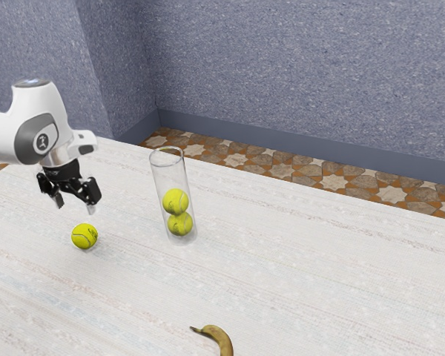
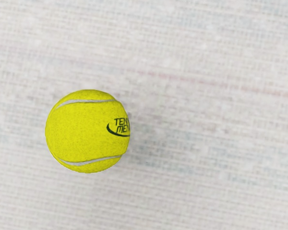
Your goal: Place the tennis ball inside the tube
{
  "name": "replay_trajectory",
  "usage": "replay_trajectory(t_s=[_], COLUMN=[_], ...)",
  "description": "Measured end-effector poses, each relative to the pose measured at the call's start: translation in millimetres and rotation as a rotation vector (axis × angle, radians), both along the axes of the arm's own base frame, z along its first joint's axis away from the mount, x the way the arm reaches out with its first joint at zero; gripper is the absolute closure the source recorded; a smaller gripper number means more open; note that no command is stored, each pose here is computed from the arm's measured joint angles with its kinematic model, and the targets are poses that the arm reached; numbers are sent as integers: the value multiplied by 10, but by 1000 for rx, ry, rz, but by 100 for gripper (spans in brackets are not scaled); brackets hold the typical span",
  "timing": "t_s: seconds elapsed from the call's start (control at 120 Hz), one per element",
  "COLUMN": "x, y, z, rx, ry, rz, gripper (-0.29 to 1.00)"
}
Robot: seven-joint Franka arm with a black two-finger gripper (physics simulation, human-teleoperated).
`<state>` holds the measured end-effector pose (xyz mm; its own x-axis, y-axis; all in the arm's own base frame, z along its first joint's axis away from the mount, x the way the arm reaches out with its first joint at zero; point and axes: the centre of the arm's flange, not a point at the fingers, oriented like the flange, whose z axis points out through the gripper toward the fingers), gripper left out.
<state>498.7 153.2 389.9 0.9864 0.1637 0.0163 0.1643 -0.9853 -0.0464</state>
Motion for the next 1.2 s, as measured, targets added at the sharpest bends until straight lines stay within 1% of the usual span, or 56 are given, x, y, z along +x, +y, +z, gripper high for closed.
replay_trajectory(t_s=[0.158,0.292,0.433,0.767,1.2], x=[89,60,52,275,372], y=[83,293,378,480,669], z=[-340,-617,-726,-948,-1360], rx=[2,-10,-22,-53,-71], ry=[7,31,32,19,62], rz=[-45,-35,-37,-41,-46], gripper=[0,0,0,0,0])
